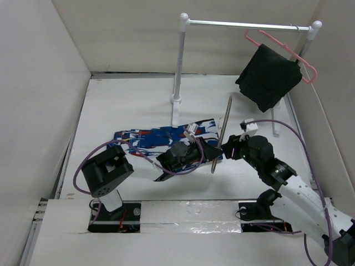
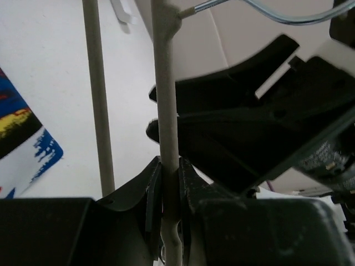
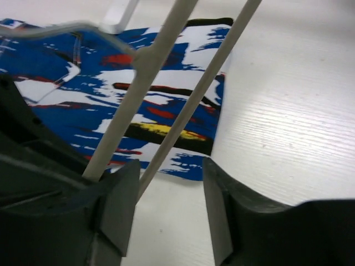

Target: Place the trousers on the hanger

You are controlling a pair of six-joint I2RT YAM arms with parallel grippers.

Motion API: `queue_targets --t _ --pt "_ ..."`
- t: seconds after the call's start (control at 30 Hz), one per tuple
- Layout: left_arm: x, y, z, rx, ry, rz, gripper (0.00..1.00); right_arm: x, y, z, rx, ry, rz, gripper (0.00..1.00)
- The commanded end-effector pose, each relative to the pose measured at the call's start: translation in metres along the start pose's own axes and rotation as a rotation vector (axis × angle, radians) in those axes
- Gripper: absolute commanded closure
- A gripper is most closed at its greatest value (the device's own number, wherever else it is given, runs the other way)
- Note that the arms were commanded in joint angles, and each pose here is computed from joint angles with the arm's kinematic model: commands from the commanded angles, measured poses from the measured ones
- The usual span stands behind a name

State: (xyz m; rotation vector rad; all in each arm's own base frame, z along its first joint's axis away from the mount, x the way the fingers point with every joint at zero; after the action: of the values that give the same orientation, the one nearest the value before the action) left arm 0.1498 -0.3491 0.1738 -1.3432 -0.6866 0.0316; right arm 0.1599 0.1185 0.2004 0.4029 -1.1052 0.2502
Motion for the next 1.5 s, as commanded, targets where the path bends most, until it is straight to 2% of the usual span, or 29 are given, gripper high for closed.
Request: queue_targets --t 0.0,0.1,0.37,0.43,0.5,0.53,0.6,0.63,0.83,0.9,1.1,1.13,1.17,1.2,1.23,1.27,1.3,1.33,1.4,1.47 --pt "-0.001 -0.034 0.006 -0.256 0.014 0.05 1.0 0.033 0.006 -0.003 0.068 -0.14 -0.031 0.42" --pt "0.0 -0.035 0.01 -0.254 0.013 0.046 1.0 0.032 -0.003 -0.012 0.033 -0.149 -0.062 0.42" --pt "-0.009 -0.046 0.017 -0.255 0.025 0.021 1.0 0.024 -0.011 -0.036 0.079 -0.106 -0.109 0.4" --pt "-0.01 -0.046 0.016 -0.257 0.036 0.021 1.0 0.03 -0.009 -0.036 0.107 -0.156 -0.12 0.46" --pt "-0.011 -0.044 0.018 -0.247 0.041 0.02 1.0 0.028 -0.01 -0.037 0.104 -0.182 -0.126 0.56" --pt "-0.011 -0.042 0.019 -0.241 0.038 0.025 1.0 0.028 -0.013 -0.036 0.092 -0.195 -0.13 0.66" --pt "-0.012 -0.037 0.021 -0.21 0.031 0.03 1.0 0.027 -0.02 -0.033 0.058 -0.188 -0.134 0.94" --pt "-0.011 -0.038 0.021 -0.214 0.028 0.026 1.0 0.026 -0.02 -0.031 0.058 -0.189 -0.133 0.99" --pt "-0.008 -0.017 0.014 0.037 -0.036 -0.051 1.0 0.019 -0.028 -0.021 0.02 -0.17 -0.117 1.0" --pt "-0.005 -0.016 0.014 0.067 -0.055 -0.067 1.0 0.022 -0.028 -0.017 0.026 -0.196 -0.099 1.0" --pt "0.0 -0.01 0.008 0.172 -0.115 -0.1 1.0 0.011 -0.027 -0.019 0.048 -0.155 -0.111 1.0" --pt "-0.002 -0.009 0.007 0.187 -0.114 -0.108 1.0 0.006 -0.028 -0.02 0.046 -0.13 -0.108 0.95" --pt "-0.002 -0.007 0.005 0.203 -0.118 -0.11 1.0 0.004 -0.029 -0.02 0.032 -0.115 -0.107 0.85" --pt "-0.003 -0.009 0.002 0.198 -0.114 -0.098 1.0 0.004 -0.031 -0.02 0.017 -0.103 -0.097 0.64" --pt "-0.007 -0.003 -0.001 0.21 -0.098 -0.09 1.0 -0.003 -0.032 -0.016 -0.002 -0.05 -0.099 0.55" --pt "-0.011 -0.004 -0.002 0.204 -0.092 -0.082 1.0 -0.001 -0.032 -0.014 -0.002 -0.053 -0.09 0.46" --pt "-0.014 0.002 -0.005 0.218 -0.095 -0.076 1.0 0.004 -0.031 -0.011 0.002 -0.068 -0.073 0.34" --pt "-0.023 -0.001 -0.006 0.21 -0.085 -0.059 1.0 0.005 -0.031 -0.008 0.003 -0.065 -0.069 0.28" --pt "-0.028 0.0 -0.01 0.198 -0.106 -0.039 1.0 0.018 -0.031 0.002 -0.019 -0.111 -0.054 0.23" --pt "-0.032 0.008 -0.015 0.204 -0.109 -0.025 1.0 0.022 -0.031 0.009 -0.029 -0.135 -0.048 0.23"
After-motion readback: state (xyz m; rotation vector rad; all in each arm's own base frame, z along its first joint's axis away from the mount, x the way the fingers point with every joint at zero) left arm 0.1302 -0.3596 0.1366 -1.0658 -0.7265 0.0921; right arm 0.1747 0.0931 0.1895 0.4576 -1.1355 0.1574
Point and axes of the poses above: each gripper's point midway between its finger pads, its own z axis back along the fingers, its own y axis along the line the jaws close on, x = y × z, the point moved 9 cm from there along z, back along the fingers, and after that the axes turned 4 degrees about z, right-handed, at the moved point
